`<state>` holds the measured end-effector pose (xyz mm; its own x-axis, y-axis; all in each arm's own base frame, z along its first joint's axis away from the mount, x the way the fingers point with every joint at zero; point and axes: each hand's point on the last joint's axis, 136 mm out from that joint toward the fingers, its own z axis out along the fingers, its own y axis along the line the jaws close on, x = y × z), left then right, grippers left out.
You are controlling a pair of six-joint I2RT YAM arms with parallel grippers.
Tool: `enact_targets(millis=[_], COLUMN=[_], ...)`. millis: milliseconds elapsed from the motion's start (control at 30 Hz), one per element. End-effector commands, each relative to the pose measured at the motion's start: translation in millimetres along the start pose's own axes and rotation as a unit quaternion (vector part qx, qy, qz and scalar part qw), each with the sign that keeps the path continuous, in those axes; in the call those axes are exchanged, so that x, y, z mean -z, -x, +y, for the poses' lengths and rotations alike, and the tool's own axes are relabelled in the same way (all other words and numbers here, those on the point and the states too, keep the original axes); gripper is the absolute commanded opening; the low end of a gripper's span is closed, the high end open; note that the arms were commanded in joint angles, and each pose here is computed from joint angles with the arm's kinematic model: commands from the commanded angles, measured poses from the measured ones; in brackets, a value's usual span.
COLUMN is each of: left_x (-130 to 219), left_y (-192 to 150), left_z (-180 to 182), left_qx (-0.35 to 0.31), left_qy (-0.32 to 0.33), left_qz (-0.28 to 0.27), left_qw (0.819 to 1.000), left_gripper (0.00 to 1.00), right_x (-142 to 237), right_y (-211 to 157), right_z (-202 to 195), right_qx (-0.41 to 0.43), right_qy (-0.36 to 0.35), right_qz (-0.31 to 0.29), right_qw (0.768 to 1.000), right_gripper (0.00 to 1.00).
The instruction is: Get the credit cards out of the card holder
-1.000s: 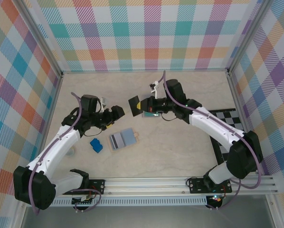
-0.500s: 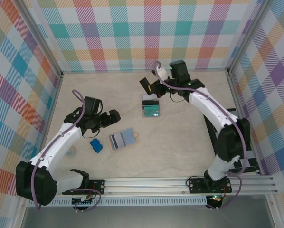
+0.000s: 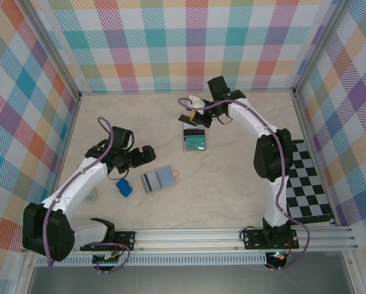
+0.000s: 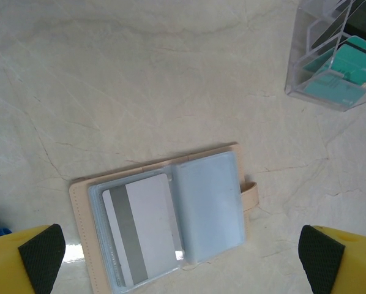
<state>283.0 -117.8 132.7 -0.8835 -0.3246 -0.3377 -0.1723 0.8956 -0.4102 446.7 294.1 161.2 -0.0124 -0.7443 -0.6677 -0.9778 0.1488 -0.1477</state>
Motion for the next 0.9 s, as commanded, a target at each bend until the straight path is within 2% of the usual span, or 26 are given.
enact_targets(millis=[0, 200, 300, 467, 867], left_x=[-5, -14, -16, -19, -26], left_y=[-7, -9, -9, -10, -12], left_z=[6, 2, 1, 2, 3], left_qx=[0.013, 0.024, 0.026, 0.024, 0.029], left_qy=[0.005, -0.004, -0.004, 0.002, 0.003], left_qz=[0.021, 0.041, 0.046, 0.055, 0.064], left_qw=[1.000, 0.999, 0.999, 0.998, 0.998], left_gripper=[1.00, 1.00, 1.00, 1.00, 1.00], right_x=[2, -10, -17, -23, -31], right_y=[2, -19, -29, -38, -61], right_z=[15, 18, 12, 5, 12], right_qx=[0.068, 0.091, 0.099, 0.107, 0.113], right_qy=[0.049, 0.068, 0.054, 0.042, 0.066], right_qz=[-0.016, 0.018, 0.036, 0.052, 0.085], right_qw=[0.996, 0.993, 0.993, 0.992, 0.988], right_gripper=[0.00, 0.00, 0.00, 0.00, 0.01])
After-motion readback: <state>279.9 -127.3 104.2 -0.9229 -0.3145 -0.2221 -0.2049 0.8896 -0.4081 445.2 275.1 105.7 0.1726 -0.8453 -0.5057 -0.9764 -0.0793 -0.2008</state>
